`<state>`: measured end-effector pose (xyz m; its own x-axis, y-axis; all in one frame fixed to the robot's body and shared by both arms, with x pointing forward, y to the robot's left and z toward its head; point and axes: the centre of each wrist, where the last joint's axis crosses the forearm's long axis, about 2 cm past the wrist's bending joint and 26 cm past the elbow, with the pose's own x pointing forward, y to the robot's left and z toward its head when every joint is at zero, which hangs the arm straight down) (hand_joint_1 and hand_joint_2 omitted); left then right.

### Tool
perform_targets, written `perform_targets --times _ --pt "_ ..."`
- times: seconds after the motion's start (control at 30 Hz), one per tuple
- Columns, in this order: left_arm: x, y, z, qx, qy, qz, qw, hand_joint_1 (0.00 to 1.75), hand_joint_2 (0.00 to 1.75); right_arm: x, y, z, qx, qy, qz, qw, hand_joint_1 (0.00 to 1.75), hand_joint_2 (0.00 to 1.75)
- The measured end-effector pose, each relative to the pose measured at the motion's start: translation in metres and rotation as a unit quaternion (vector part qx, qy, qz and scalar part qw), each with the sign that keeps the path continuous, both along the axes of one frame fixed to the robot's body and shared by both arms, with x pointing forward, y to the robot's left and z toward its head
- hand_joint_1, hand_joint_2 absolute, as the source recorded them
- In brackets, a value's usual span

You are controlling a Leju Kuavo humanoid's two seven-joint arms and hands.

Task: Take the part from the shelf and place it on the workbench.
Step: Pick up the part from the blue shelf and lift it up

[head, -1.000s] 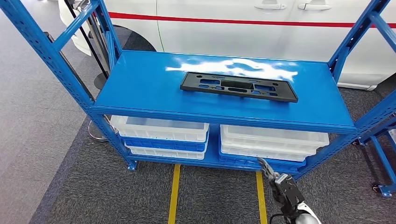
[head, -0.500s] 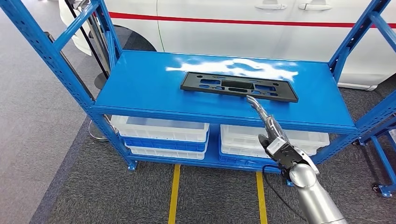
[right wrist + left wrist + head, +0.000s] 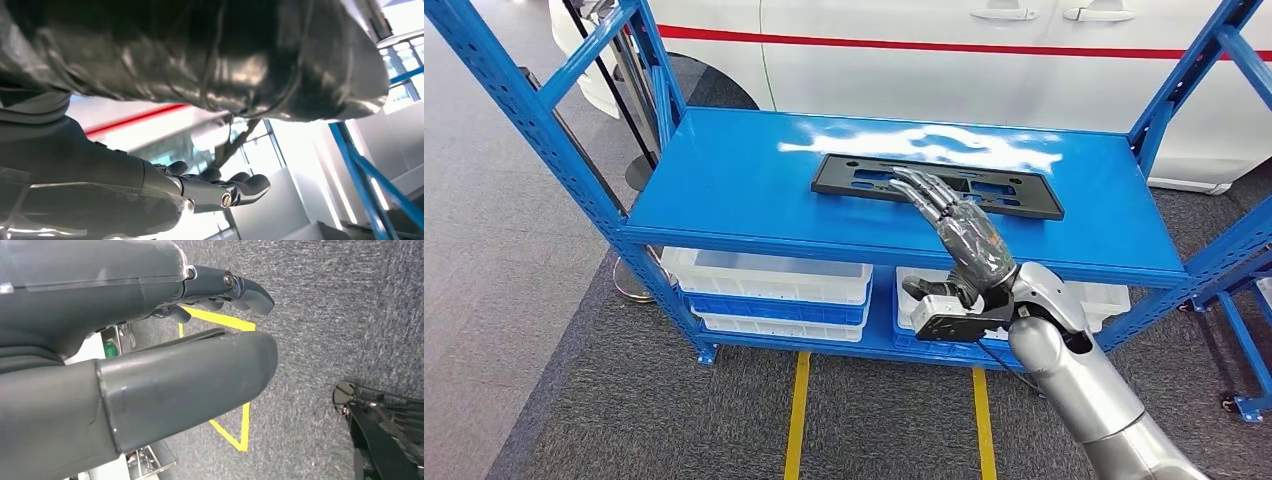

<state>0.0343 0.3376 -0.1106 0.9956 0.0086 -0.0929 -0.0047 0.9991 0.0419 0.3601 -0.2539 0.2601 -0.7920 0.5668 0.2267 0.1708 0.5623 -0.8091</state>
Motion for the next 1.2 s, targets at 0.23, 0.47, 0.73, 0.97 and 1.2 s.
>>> perform_targets --times 0.23,0.47,0.73,0.97,1.2 --pt "0.001 0.0 0.0 -0.003 0.0 -0.01 1.0 0.0 0.0 0.002 0.022 0.023 -0.083 -0.104 -0.018 0.991 0.0 0.0" --pt "0.001 0.0 0.0 -0.008 -0.002 -0.02 1.0 0.0 0.0 0.001 0.041 0.041 -0.15 -0.212 -0.034 0.965 0.0 0.0" --pt "0.003 0.0 0.0 -0.013 -0.009 -0.028 0.999 0.0 0.0 0.001 0.044 0.05 -0.182 -0.26 -0.068 0.946 0.0 0.0" --pt "0.004 -0.001 0.0 -0.015 -0.01 -0.031 0.999 0.0 0.0 0.018 0.039 0.053 -0.234 -0.207 -0.109 0.944 0.0 0.0" --pt "0.004 -0.001 0.0 -0.019 -0.01 -0.038 0.999 0.0 0.0 0.045 0.027 0.044 -0.266 -0.128 -0.136 0.946 0.0 0.0"
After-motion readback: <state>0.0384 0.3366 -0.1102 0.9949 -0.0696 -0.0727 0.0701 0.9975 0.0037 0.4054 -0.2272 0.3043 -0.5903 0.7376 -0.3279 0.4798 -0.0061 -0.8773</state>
